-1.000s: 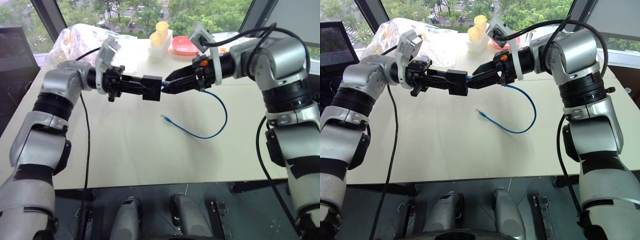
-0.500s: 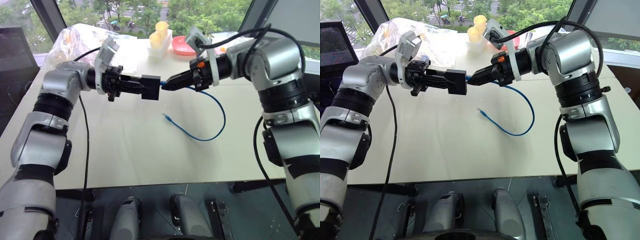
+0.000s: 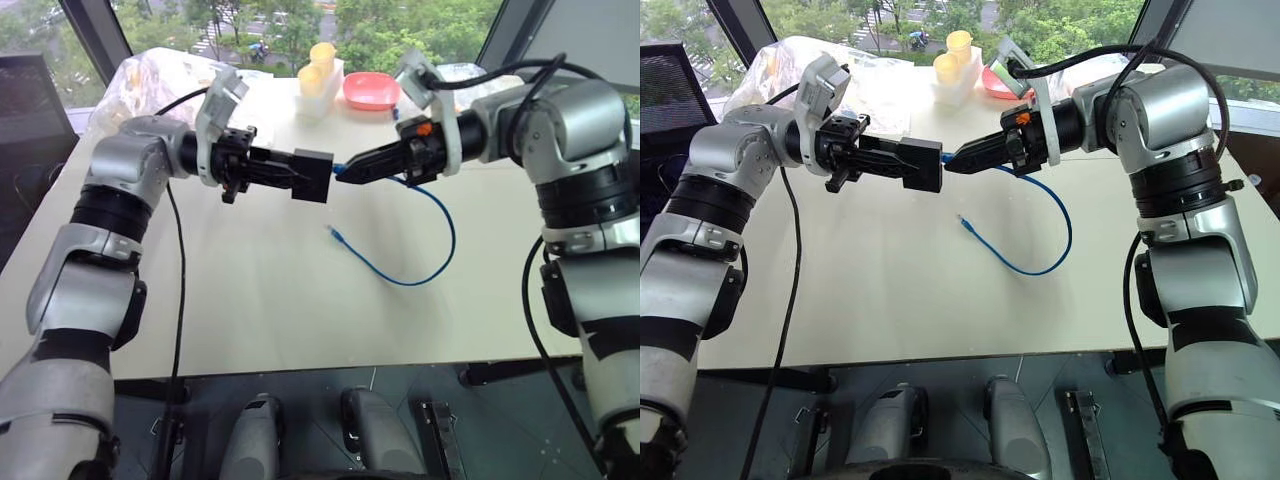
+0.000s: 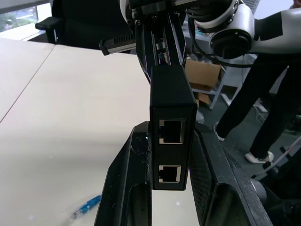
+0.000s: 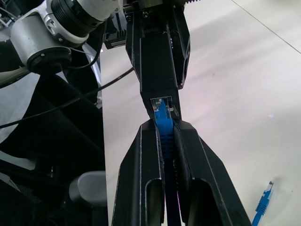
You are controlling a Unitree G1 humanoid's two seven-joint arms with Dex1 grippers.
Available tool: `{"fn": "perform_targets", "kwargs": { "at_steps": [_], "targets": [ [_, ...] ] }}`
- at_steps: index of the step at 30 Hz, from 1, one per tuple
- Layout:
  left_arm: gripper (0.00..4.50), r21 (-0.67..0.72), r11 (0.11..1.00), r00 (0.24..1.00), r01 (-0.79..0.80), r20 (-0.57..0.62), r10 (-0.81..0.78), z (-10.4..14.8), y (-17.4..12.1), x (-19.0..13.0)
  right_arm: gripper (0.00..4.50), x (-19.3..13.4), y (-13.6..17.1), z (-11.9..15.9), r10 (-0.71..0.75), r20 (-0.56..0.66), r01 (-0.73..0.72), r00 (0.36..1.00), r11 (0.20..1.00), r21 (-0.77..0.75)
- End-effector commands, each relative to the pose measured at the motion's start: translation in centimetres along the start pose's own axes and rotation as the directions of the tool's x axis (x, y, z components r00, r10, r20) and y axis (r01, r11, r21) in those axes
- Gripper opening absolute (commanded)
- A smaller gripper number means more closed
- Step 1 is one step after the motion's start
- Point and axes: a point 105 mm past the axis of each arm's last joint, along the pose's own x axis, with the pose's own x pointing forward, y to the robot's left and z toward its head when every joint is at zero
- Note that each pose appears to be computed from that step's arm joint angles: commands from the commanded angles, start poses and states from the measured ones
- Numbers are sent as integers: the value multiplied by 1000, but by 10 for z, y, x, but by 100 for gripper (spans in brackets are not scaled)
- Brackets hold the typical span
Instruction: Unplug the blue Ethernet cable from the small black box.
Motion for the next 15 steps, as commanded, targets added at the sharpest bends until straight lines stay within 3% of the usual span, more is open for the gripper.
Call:
{"fn": "perform_targets", "kwargs": {
  "at_steps": [1,2,7,15],
  "targets": [
    [50,-10,994,993,-110,35,111,4,2,-35,3,-33,-6,2,-108,58,107,993,994,20],
    [50,-10,994,994,-105,35,106,3,2,-33,3,-32,-7,3,-114,63,114,991,993,12],
    [50,-11,996,996,-85,37,85,3,1,-28,215,-26,-10,9,-142,83,145,986,989,-24],
    [50,-16,997,997,-75,36,75,1,1,-24,215,-17,-3,21,-104,126,108,987,994,-27]
  ]
}}
